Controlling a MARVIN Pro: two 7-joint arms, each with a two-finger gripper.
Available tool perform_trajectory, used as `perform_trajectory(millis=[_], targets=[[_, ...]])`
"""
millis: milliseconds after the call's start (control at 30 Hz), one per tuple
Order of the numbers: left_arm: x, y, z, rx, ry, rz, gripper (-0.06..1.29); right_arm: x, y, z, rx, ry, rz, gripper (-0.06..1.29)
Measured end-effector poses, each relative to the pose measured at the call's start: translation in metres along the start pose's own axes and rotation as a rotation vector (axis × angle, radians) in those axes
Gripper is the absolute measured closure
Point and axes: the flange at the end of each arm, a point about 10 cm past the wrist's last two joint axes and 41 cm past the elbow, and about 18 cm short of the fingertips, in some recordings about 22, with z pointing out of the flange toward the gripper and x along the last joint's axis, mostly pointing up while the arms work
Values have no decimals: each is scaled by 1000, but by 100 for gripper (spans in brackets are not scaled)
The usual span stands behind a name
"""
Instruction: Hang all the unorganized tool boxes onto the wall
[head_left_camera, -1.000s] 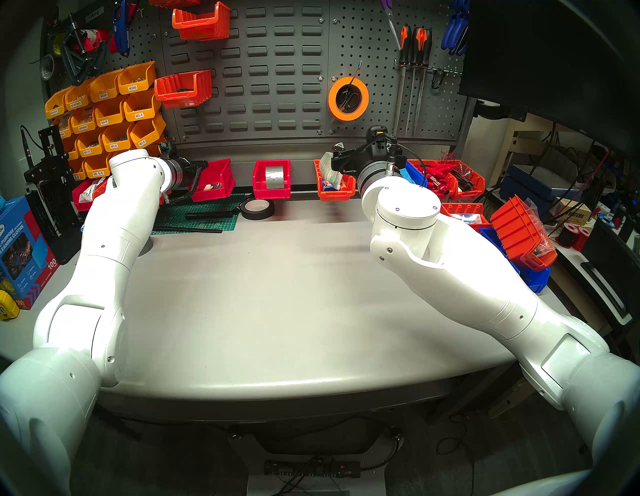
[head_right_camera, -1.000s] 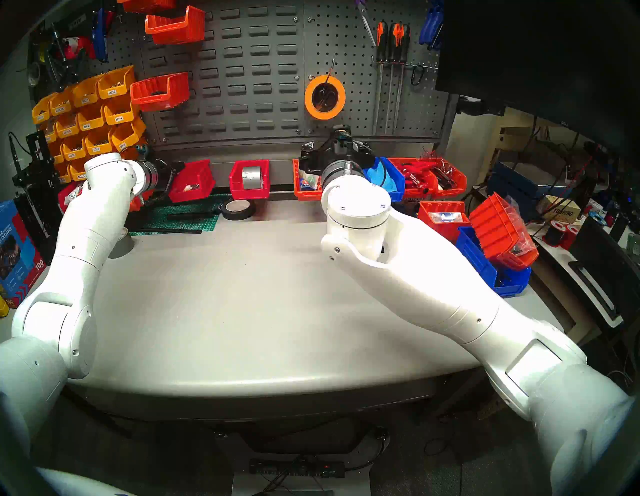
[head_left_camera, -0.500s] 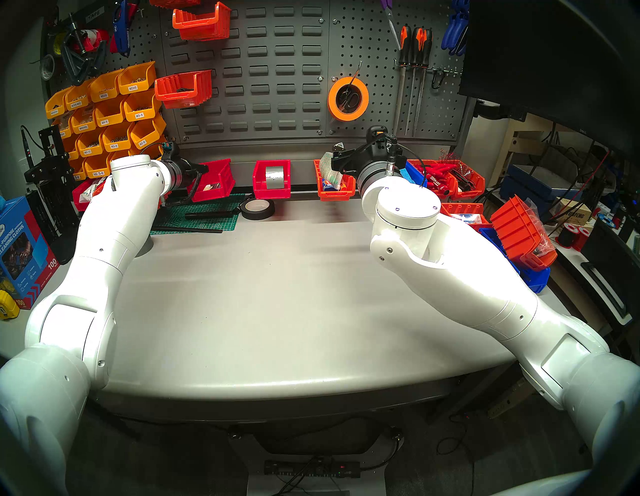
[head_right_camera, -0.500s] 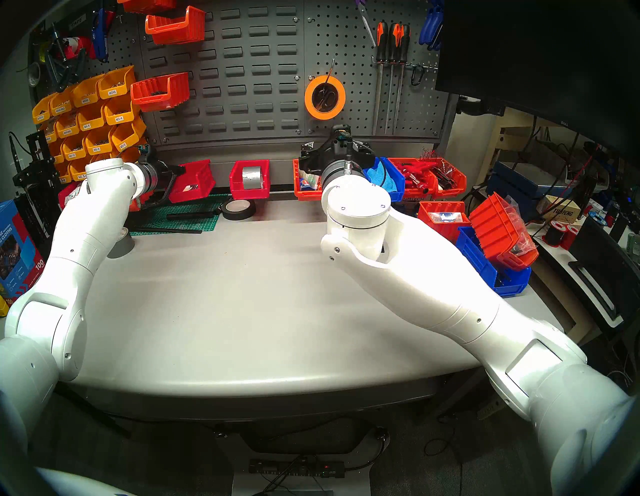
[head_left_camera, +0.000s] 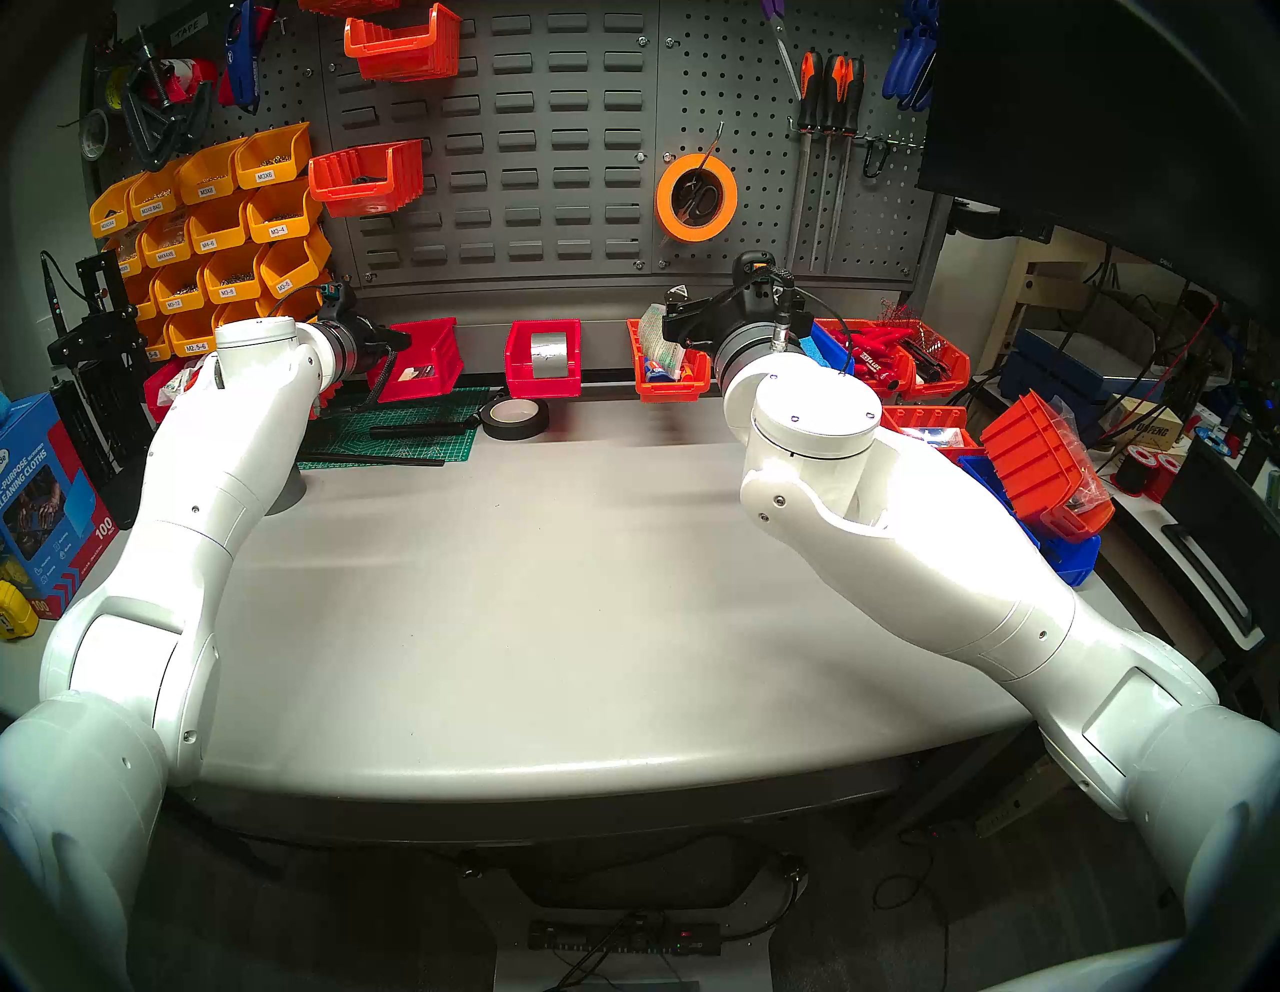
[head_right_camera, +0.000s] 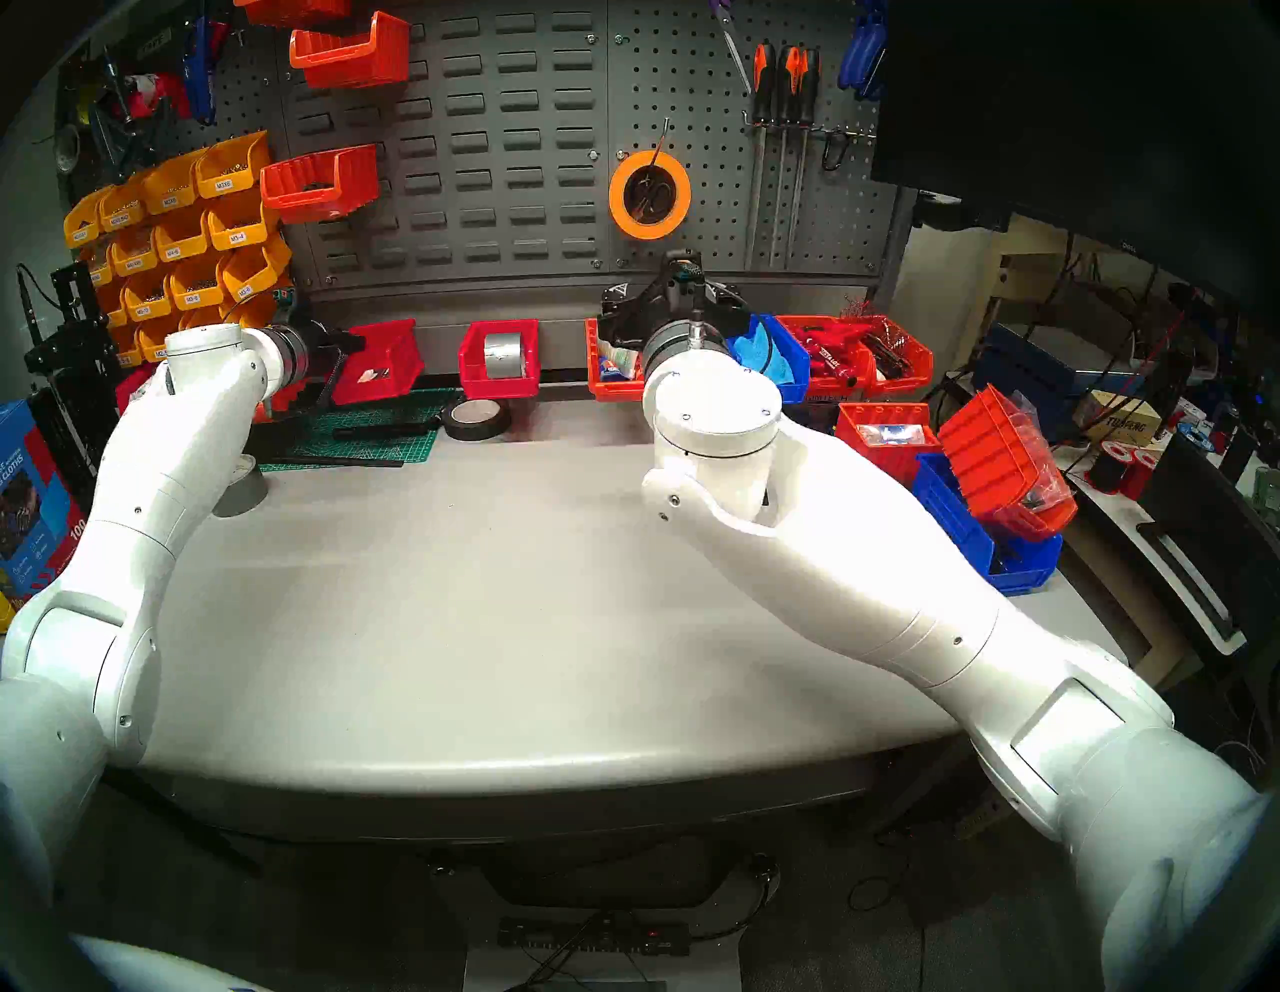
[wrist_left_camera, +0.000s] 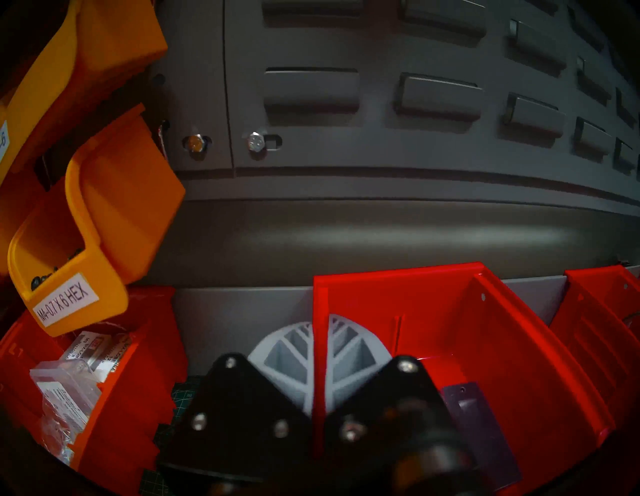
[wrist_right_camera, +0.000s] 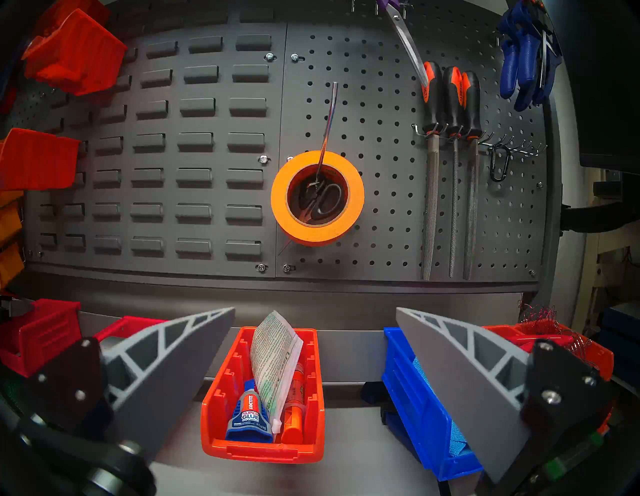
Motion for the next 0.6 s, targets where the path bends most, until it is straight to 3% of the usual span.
perform_trajectory(millis=[300, 600], targets=[[14, -4, -10, -12, 43, 32, 122, 0, 0, 0, 0, 0, 0, 2], [11, -4, -12, -11, 37, -8, 122, 0, 0, 0, 0, 0, 0, 1]])
